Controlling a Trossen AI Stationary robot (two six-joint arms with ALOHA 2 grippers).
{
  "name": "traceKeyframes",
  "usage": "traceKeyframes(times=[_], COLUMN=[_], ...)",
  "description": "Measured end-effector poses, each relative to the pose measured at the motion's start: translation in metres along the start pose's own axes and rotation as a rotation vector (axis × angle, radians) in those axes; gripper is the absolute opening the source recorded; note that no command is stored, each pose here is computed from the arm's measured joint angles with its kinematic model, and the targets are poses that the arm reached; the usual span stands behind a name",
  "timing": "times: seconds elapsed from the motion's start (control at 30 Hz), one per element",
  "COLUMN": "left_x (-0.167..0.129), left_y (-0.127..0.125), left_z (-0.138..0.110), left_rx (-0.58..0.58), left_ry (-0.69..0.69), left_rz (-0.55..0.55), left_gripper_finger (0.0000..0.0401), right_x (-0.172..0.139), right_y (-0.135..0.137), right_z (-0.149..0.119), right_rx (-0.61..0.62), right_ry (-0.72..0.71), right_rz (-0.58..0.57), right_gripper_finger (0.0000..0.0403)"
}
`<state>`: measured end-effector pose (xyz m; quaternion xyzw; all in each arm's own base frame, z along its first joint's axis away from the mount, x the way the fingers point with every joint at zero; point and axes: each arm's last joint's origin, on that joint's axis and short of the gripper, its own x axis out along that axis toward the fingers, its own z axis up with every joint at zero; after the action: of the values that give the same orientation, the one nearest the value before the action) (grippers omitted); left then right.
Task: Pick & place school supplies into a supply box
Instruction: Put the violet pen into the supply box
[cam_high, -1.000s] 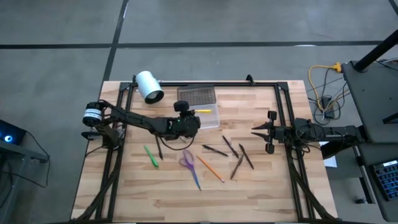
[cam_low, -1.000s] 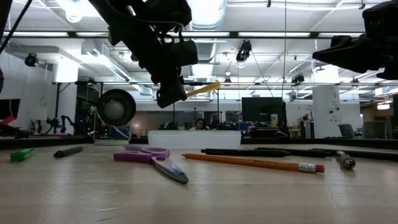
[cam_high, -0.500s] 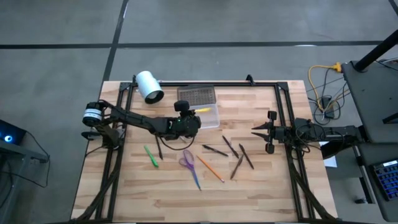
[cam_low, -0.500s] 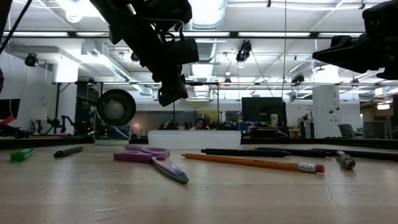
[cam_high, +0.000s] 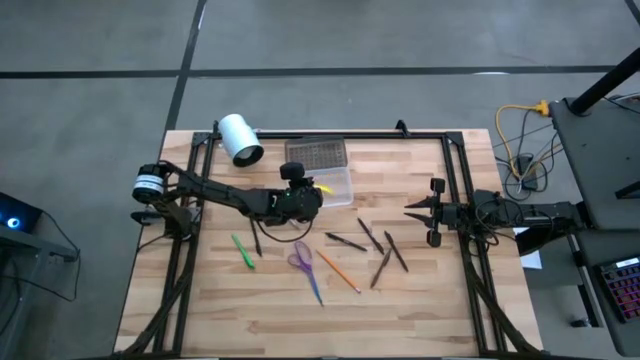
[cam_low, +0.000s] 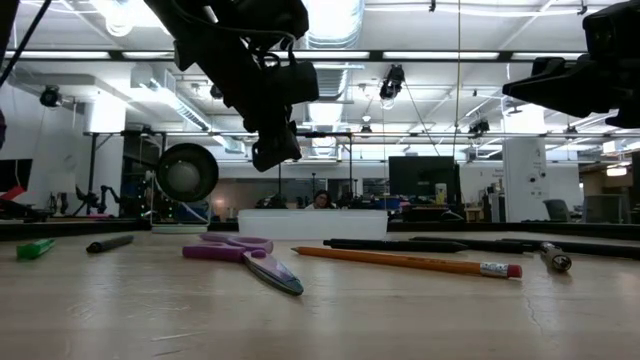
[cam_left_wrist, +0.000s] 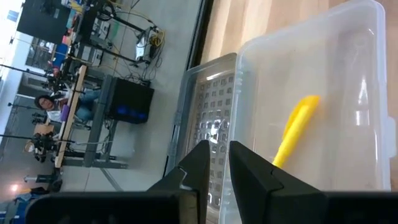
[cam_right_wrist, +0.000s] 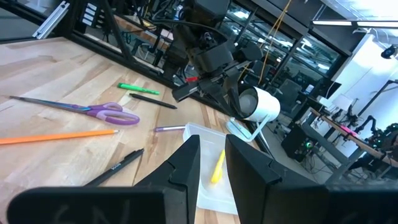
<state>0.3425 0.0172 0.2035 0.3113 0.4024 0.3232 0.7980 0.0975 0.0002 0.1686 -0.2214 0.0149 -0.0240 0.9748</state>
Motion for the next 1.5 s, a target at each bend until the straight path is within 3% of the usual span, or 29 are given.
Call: traceKeyframes(times=[0.37, 0.57, 0.9, 1.5], left_x=[-0.008, -0.019, -0.048, -0.067], left_y=[-0.005, -0.016, -0.031, -0.044], left_z=[0.001, -0.003, 0.003, 0.001], left_rx=[0.024, 0.107, 0.197, 0.152], left_ry=[-0.091, -0.074, -0.1, -0.077], left_rz=[-0.295, -0.425, -0.511, -0.631], left_gripper_finger=[0.0046, 0.0046, 0.0046, 0.0046], right_x=[0.0, 0.0, 0.0, 0.0], right_y=[0.0, 0.0, 0.0, 0.0], right_z=[0.0, 0.0, 0.0, 0.0], right_rx=[0.0, 0.0, 0.0, 0.0], right_ry=[-0.001, -0.001, -0.001, 0.0], right_rz=[-0.001, -0.001, 0.0, 0.0], right_gripper_finger=[0.0068, 0.0068, 0.0068, 0.0068])
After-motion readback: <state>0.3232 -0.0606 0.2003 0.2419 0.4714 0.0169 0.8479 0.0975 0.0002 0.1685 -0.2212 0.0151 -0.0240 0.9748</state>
